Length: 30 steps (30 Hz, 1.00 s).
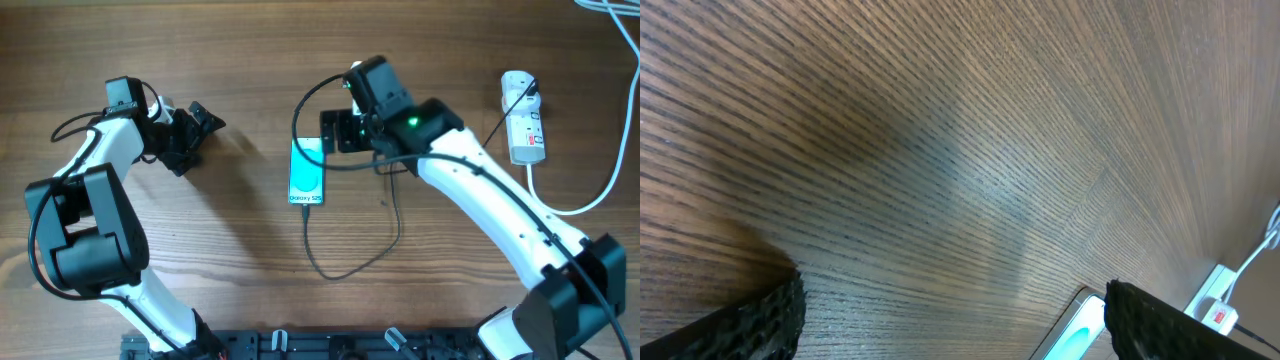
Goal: Plug charger to phone and switch on socket
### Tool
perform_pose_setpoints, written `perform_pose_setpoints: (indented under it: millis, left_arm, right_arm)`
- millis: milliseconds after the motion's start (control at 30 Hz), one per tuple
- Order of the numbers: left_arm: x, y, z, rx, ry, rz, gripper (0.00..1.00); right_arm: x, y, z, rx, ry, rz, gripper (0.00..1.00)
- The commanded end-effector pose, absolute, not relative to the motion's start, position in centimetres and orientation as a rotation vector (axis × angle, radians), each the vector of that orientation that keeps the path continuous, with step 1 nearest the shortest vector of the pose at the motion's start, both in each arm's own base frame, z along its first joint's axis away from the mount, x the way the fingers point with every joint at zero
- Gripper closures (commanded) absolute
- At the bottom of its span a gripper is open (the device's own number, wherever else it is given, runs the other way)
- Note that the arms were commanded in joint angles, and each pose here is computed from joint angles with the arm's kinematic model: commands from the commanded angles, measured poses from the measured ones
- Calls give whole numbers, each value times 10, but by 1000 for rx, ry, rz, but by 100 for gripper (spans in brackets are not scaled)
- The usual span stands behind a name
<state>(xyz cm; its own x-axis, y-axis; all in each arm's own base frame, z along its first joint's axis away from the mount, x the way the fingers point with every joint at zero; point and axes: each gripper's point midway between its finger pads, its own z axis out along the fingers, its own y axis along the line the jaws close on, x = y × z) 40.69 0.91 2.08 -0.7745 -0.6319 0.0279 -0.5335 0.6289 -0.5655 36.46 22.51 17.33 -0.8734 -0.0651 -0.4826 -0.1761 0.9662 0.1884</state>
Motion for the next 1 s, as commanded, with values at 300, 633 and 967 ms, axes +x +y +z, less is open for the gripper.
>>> perform_pose_setpoints:
  millis: [300,633,967]
  left_arm:
    - [393,19,-2,-1035,2729,-749,0]
    - [393,19,-2,-1035,2729,-749,0]
    - [393,19,-2,-1035,2729,-749,0]
  right_arm:
    - [414,-119,265,1265,2138,-333,0]
    - [375,-222,41,1746,2516,-595,0]
    - [380,-217,-1,1634,2751,-420,0]
